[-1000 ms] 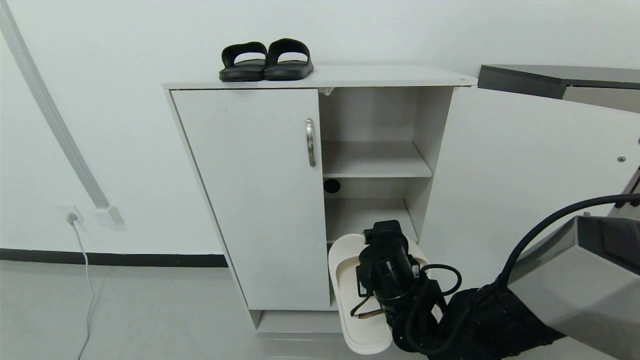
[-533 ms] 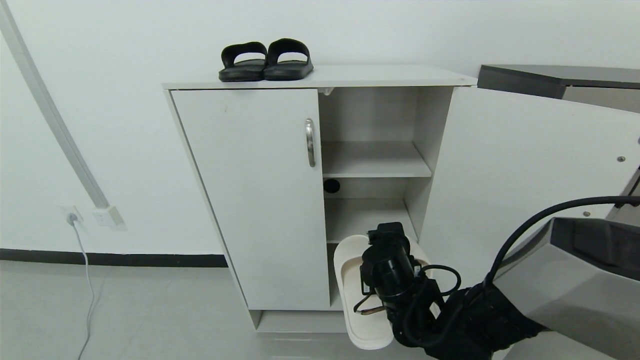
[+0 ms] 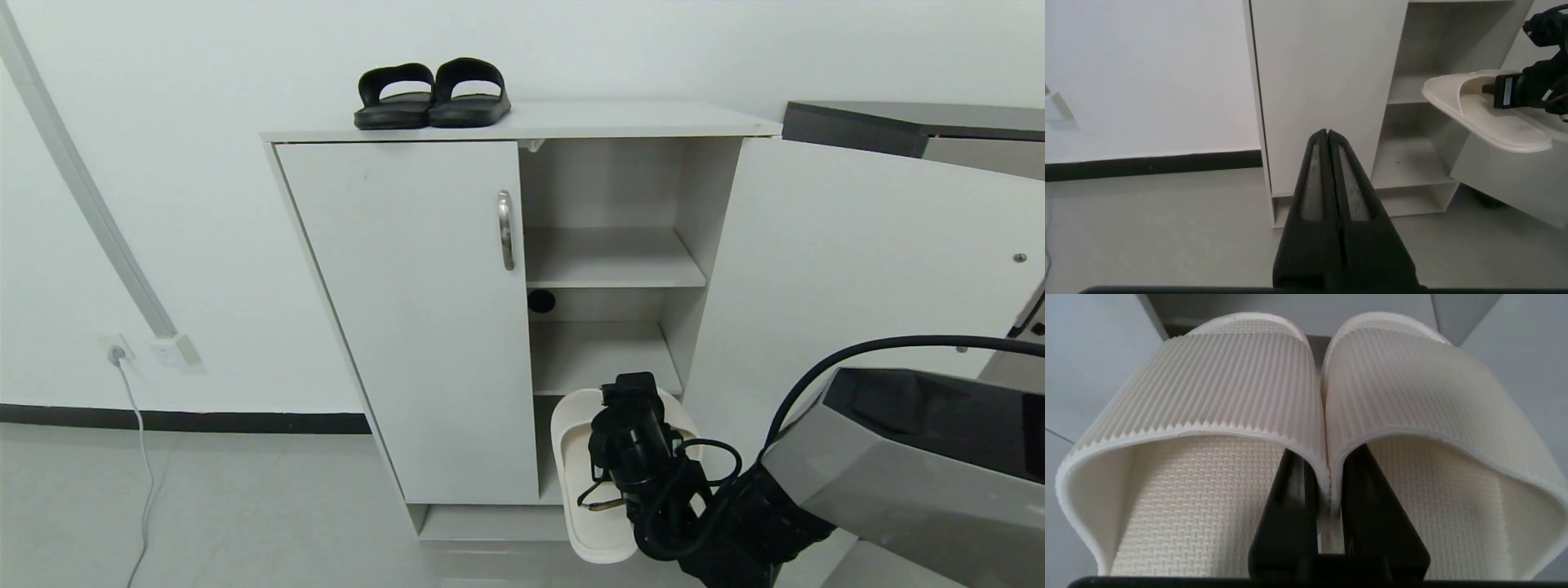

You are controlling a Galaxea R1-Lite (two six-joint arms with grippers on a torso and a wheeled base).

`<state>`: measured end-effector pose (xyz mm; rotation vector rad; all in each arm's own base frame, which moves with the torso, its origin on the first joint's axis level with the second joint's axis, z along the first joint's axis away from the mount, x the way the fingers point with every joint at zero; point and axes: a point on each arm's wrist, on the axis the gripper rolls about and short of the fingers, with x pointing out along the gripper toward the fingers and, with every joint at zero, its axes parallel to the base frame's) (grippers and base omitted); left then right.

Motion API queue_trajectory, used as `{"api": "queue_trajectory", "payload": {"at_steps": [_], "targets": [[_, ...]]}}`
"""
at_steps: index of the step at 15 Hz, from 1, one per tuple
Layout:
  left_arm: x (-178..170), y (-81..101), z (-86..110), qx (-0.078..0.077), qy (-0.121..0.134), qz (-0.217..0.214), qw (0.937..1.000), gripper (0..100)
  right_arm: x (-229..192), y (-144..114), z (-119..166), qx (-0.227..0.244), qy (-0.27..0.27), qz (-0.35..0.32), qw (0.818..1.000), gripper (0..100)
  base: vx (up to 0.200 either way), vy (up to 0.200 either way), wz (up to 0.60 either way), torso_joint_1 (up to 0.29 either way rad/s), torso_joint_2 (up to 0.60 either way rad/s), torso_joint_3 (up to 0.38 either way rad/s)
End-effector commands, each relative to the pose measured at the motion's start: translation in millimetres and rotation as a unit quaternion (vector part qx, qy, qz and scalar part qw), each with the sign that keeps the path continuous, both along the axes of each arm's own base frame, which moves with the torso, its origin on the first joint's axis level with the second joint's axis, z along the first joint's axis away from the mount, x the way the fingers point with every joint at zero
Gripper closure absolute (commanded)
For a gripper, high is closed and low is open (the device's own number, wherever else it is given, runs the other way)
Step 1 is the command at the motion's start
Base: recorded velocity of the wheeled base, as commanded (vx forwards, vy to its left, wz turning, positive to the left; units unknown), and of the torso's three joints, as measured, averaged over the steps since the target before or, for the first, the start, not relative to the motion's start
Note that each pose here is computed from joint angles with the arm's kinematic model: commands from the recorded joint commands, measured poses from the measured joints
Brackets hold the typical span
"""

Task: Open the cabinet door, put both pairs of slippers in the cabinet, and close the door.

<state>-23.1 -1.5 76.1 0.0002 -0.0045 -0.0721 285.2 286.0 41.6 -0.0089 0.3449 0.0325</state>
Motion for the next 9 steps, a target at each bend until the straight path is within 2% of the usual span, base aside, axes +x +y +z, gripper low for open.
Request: {"api": "queue_trajectory", "payload": {"at_steps": [1,5,9], "targets": [[0.1,0.0,0.0,0.0,0.001,0.0,1.0,100,2.6,1.7,-6.9,-0.003,0.003,-0.001,1.0,100,0.0,0.0,0.0,0.002,0.0,-0.129],[0.1,0.0,0.0,0.0,0.001,0.0,1.0,100,8.1,4.8,-20.0,-0.001,0.002,-0.003,1.0,100,0.0,0.0,0.0,0.004,0.0,-0.177],[0.1,0.0,0.0,-0.002,0.001,0.0,1.0,100,14.1,4.5,-21.5,0.014,-0.017,-0.01,1.0,100,0.0,0.0,0.0,0.007,0.0,-0.175]]}}
